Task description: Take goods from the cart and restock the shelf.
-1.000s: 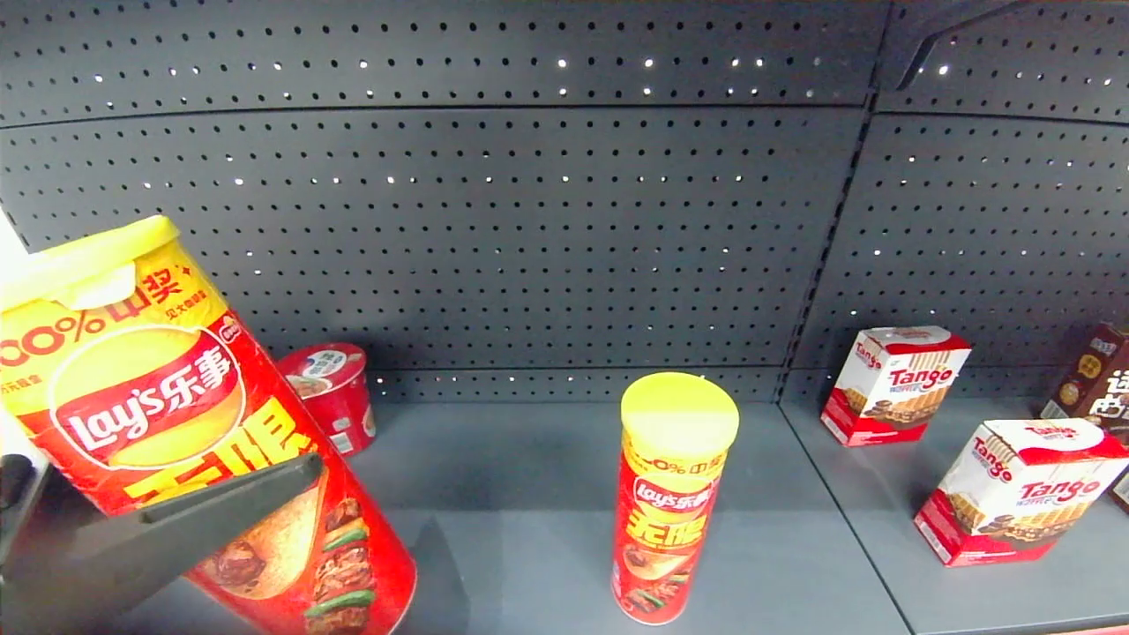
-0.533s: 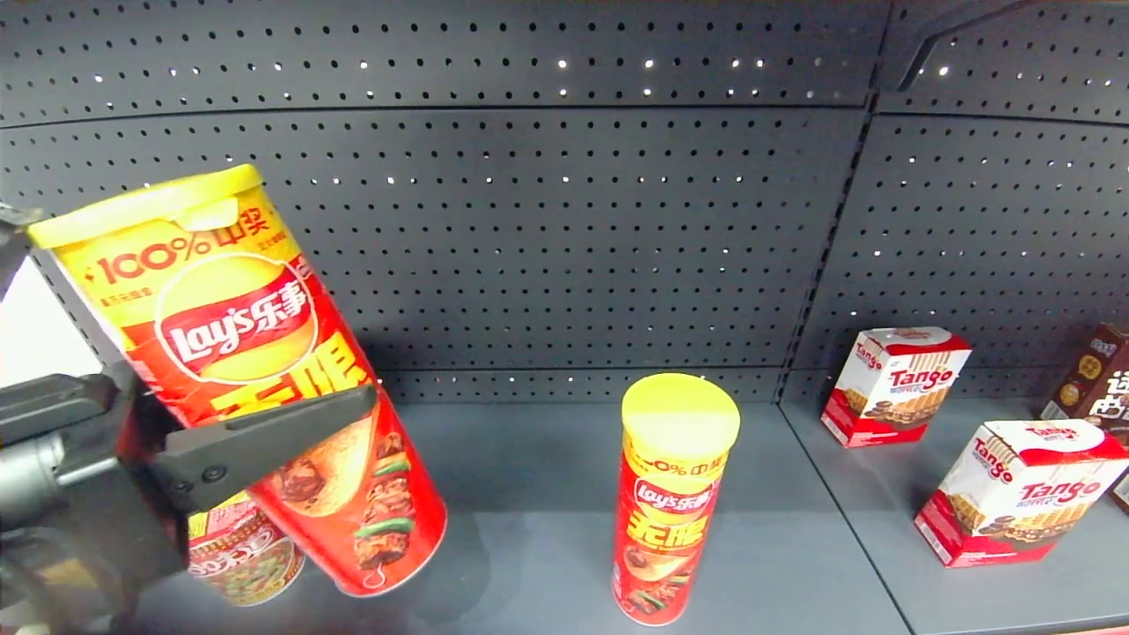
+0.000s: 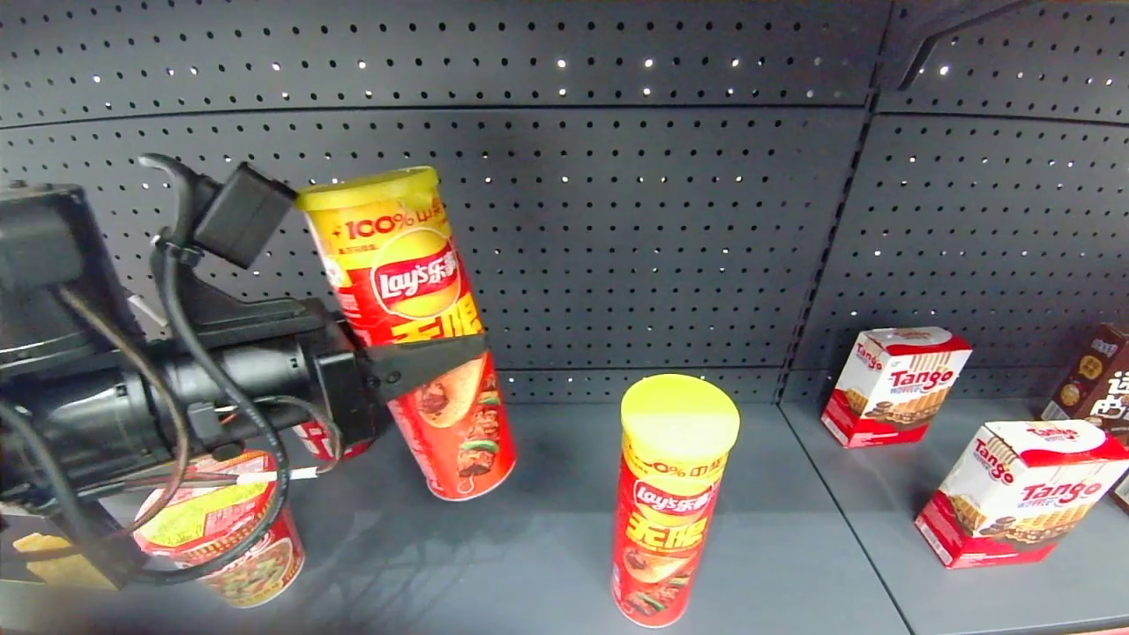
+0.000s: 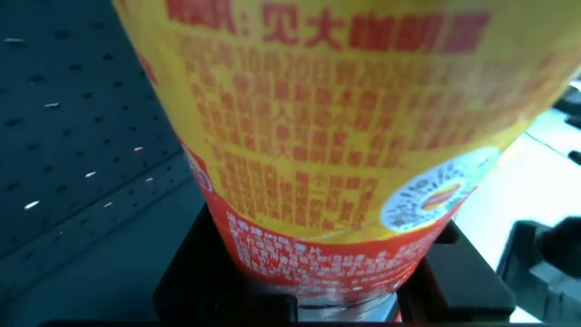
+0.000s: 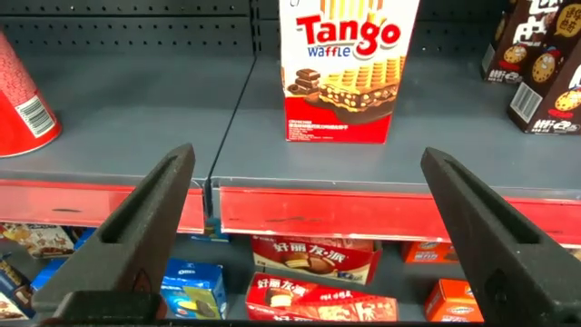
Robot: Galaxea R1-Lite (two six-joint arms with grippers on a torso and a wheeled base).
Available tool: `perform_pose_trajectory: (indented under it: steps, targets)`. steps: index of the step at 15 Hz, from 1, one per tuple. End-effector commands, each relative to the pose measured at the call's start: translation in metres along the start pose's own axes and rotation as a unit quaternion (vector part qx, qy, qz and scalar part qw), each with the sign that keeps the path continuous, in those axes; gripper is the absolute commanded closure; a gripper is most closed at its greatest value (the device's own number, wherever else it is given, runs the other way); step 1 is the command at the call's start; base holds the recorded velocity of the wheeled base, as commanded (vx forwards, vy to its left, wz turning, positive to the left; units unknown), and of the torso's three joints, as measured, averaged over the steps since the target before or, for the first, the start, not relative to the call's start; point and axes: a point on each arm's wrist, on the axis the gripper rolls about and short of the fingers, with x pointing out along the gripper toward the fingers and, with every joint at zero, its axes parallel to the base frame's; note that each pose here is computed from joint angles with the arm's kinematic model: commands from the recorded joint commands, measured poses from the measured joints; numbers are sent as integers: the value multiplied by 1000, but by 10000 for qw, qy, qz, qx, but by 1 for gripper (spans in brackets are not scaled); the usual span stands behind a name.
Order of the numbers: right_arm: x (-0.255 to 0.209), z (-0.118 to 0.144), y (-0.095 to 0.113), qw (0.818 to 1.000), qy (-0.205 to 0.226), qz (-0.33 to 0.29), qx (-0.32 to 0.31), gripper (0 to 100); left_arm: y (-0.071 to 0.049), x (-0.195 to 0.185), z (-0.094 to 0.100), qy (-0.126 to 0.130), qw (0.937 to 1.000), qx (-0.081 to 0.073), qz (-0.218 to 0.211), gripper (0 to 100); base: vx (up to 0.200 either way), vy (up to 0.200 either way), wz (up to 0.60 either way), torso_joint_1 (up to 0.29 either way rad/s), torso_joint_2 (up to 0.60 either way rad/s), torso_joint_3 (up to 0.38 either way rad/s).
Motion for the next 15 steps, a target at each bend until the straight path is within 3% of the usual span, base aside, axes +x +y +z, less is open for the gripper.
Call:
perform_pose_trajectory:
  steps: [1, 2, 5, 8, 15]
  targets:
    - [0, 0, 0, 10000, -4, 2, 0, 0, 38, 42, -15, 368, 9993, -85, -80, 100, 0, 0, 0, 0, 0, 0]
    - [0, 0, 0, 10000, -4, 2, 0, 0, 40, 47, -17, 396, 9991, -63, -102, 100, 0, 0, 0, 0, 0, 0]
    - [0, 0, 0, 10000, -4, 2, 0, 0, 55, 84, -30, 581, 9958, 318, -627, 100, 0, 0, 0, 0, 0, 0]
    - [0, 0, 0, 10000, -4, 2, 0, 0, 71, 110, -40, 524, 9940, 589, -757, 100, 0, 0, 0, 0, 0, 0]
    - [0, 0, 0, 10000, -4, 2, 0, 0, 88, 143, -48, 492, 9933, 686, -790, 100, 0, 0, 0, 0, 0, 0]
